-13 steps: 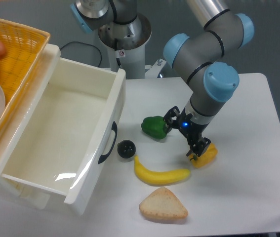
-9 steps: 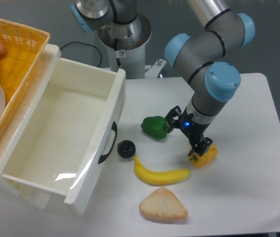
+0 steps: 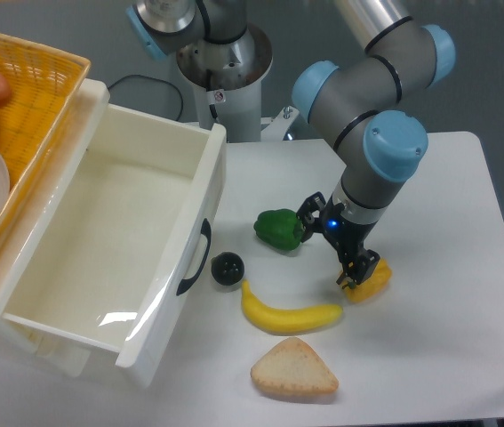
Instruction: Pick up the yellow pepper
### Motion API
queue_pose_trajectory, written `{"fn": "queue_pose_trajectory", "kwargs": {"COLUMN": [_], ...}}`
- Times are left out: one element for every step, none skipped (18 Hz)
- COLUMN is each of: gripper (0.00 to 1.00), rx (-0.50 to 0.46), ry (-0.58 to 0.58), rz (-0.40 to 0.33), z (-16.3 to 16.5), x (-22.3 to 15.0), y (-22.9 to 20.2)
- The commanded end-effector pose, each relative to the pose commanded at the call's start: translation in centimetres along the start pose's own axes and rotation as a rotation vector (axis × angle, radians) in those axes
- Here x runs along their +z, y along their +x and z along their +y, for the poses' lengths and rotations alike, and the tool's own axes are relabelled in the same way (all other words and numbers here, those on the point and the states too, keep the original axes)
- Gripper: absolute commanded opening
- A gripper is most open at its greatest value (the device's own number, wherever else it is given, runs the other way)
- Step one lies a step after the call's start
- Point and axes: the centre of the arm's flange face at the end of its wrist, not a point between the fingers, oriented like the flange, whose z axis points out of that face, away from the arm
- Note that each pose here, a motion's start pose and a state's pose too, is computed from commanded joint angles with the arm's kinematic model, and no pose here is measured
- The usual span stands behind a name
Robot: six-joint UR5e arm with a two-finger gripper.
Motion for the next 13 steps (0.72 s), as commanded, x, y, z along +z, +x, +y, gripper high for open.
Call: {"fn": "queue_pose_trajectory", "kwargs": {"gripper": [1.0, 1.0, 1.0, 1.0, 1.0, 1.0, 1.0, 1.0, 1.0, 1.0, 1.0, 1.0, 1.0], "rx": [0.0, 0.0, 0.009, 0.03, 0.067, 0.113, 0.157, 0.194, 0.224, 0.242, 0.245, 0.245, 0.246], "ry": [0.0, -0.002, -0.004, -0.007, -0.02, -0.047, -0.084, -0.116, -0.134, -0.14, -0.141, -0.141, -0.141], "rz": [0.006, 0.015, 0.013, 0.016, 0.016, 0.016, 0.015, 0.021, 0.024, 0.027, 0.028, 0.031, 0.031], "z": [0.1, 0.2, 0.3, 0.3, 0.5, 0.7, 1.1, 1.3, 1.4, 1.4, 1.5, 1.4, 1.4], "x": [0.3, 0.8, 0.9, 1.1, 1.1, 1.0, 0.9, 1.1, 1.2, 1.3, 1.4, 1.5, 1.6], "y": [0.1, 0.3, 0.4, 0.5, 0.4, 0.4, 0.4, 0.3, 0.3, 0.1, 0.0, 0.1, 0.0]}}
